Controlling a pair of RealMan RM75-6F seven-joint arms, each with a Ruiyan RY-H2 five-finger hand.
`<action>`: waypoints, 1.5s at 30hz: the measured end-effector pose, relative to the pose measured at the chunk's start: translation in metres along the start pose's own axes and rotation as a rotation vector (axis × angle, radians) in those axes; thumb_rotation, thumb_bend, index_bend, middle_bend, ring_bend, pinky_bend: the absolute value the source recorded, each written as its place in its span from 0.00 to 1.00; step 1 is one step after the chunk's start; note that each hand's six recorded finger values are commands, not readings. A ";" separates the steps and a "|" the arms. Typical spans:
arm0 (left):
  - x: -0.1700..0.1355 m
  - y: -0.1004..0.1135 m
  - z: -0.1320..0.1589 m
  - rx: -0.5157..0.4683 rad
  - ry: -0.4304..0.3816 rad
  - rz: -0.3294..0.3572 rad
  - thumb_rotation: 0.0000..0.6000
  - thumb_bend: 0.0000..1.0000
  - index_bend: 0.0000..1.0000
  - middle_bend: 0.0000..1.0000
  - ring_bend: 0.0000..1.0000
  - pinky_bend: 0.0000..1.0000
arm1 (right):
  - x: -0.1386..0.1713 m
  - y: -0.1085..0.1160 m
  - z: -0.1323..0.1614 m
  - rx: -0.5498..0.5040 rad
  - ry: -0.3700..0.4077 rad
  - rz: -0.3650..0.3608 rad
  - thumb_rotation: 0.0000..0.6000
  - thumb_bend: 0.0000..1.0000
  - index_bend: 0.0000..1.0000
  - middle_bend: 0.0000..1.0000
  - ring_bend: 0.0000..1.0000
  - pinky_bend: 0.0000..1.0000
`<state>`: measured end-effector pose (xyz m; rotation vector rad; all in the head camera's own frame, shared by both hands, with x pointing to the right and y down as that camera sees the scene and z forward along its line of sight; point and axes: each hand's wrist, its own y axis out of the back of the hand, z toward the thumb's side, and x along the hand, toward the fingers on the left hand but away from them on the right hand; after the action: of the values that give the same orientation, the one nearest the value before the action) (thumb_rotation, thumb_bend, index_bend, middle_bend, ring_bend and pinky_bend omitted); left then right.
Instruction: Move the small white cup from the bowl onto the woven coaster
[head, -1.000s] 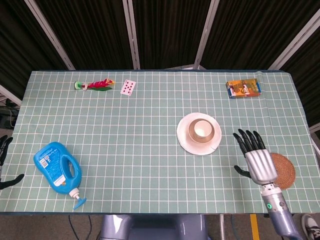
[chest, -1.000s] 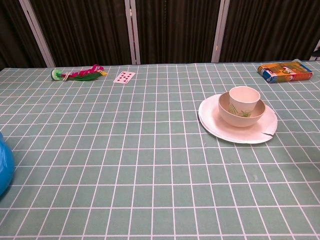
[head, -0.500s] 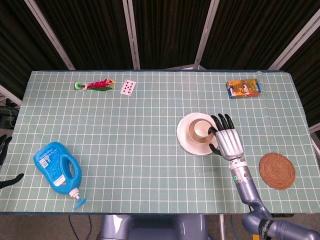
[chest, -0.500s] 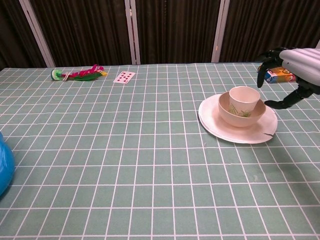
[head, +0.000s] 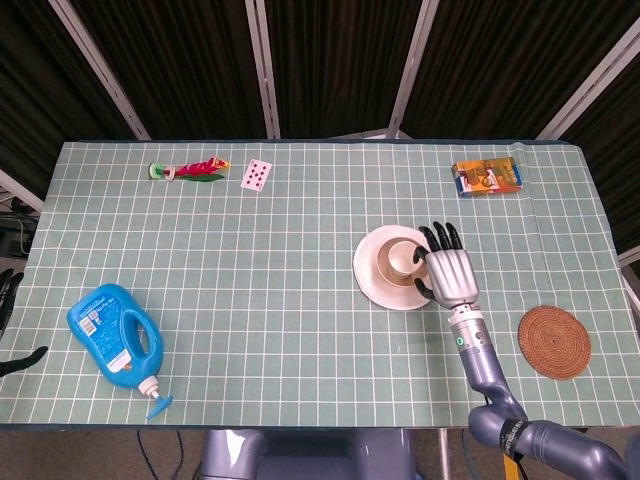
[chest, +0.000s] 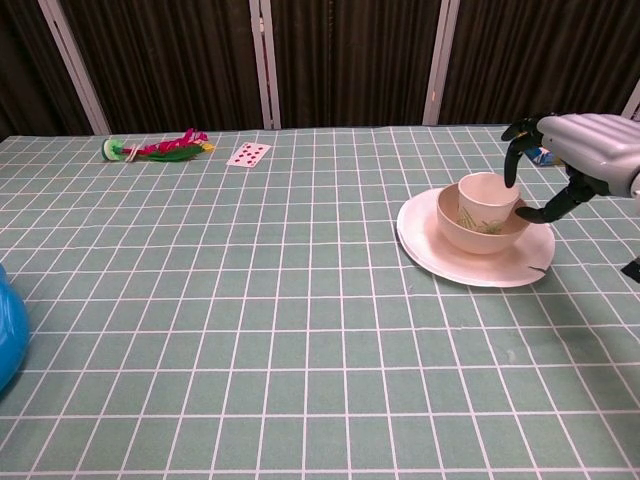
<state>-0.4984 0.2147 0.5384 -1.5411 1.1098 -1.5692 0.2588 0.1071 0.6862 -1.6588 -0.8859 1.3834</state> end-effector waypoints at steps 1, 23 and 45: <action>0.000 0.000 0.000 -0.001 0.000 0.000 1.00 0.00 0.00 0.00 0.00 0.00 | -0.001 -0.002 0.001 -0.001 -0.001 0.004 1.00 0.24 0.48 0.12 0.00 0.00; 0.001 -0.001 0.000 -0.002 -0.003 -0.005 1.00 0.00 0.00 0.00 0.00 0.00 | -0.006 -0.015 0.009 -0.031 0.013 -0.008 1.00 0.48 0.63 0.19 0.00 0.00; -0.002 0.000 0.008 0.019 -0.019 0.006 1.00 0.00 0.00 0.00 0.00 0.00 | 0.053 0.031 -0.095 0.095 -0.151 -0.017 1.00 0.46 0.63 0.19 0.00 0.00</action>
<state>-0.4906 0.2157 0.5371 -1.5357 1.0848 -1.5536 0.3619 0.1280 0.6447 -1.4875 -0.9025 1.5305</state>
